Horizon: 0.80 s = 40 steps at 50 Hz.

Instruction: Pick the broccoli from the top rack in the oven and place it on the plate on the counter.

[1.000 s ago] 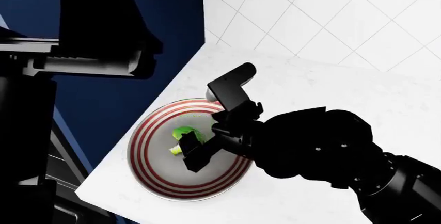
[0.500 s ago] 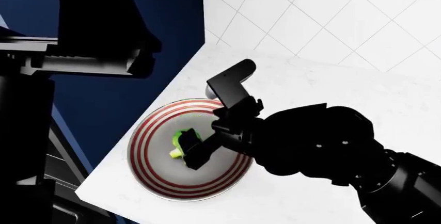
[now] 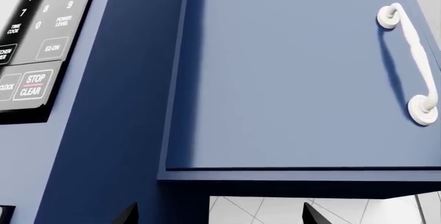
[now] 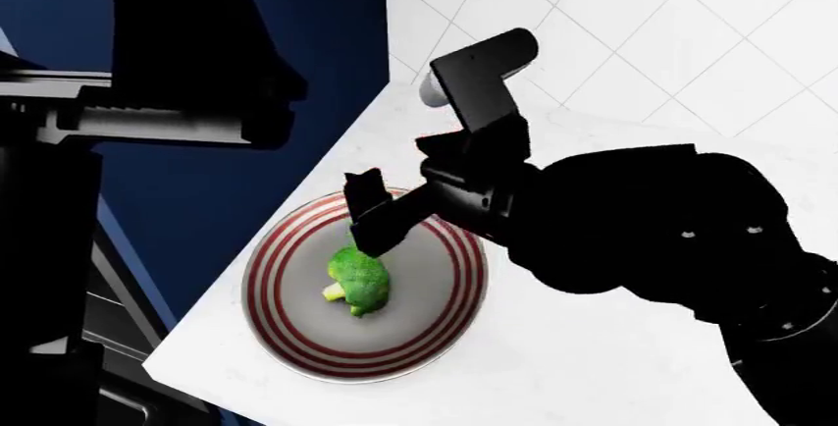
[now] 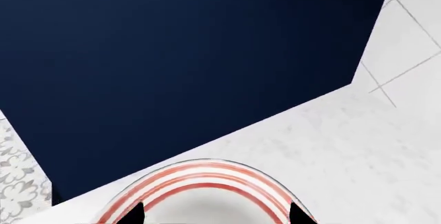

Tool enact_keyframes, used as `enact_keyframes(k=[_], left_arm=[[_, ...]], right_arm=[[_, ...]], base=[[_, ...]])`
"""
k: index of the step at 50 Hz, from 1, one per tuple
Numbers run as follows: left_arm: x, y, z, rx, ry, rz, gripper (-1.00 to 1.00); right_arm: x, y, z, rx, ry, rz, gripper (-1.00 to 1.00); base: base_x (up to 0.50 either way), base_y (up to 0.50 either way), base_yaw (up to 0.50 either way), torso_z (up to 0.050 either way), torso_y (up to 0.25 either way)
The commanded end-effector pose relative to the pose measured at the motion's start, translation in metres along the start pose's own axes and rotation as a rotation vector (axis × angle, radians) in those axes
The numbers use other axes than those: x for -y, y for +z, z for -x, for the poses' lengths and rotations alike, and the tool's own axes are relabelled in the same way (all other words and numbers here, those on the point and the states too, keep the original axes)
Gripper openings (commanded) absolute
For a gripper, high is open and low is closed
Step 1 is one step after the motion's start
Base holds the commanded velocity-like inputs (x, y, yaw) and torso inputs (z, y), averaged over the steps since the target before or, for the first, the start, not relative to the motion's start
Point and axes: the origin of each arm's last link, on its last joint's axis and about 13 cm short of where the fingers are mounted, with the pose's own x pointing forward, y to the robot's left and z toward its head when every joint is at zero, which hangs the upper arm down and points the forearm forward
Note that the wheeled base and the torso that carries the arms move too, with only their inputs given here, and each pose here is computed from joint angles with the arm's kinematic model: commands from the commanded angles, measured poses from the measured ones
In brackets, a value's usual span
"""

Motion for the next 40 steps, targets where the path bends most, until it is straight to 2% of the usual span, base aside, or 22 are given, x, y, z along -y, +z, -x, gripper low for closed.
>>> enact_keyframes(k=[1,10,11,20,33,40], left_arm=[[0.001,0.000,0.000,0.000,-0.002,-0.003,1.00],[-0.001,0.002,-0.001,0.004,0.002,-0.008,1.00],[-0.002,0.003,-0.001,0.007,0.003,-0.010,1.00],[-0.007,0.006,-0.003,0.019,0.015,-0.030,1.00],[-0.008,0.009,-0.004,0.027,0.024,-0.046,1.00],[-0.009,0.008,-0.003,0.025,0.026,-0.046,1.00]], right_arm=[[-0.002,0.041,0.046,0.207,-0.057,0.003,1.00],[-0.020,0.054,0.099,0.386,-0.197,0.098,1.00],[-0.024,0.052,0.111,0.420,-0.249,0.121,1.00],[-0.039,0.041,0.149,0.510,-0.382,0.128,1.00],[-0.047,0.041,0.174,0.569,-0.436,0.137,1.00],[-0.045,0.037,0.174,0.585,-0.438,0.125,1.00]], base=[[0.00,0.00,0.00,0.000,0.000],[0.00,0.00,0.00,0.000,0.001],[0.00,0.00,0.00,0.000,0.000],[0.00,0.00,0.00,0.000,0.000],[0.00,0.00,0.00,0.000,0.000],[0.00,0.00,0.00,0.000,0.000]])
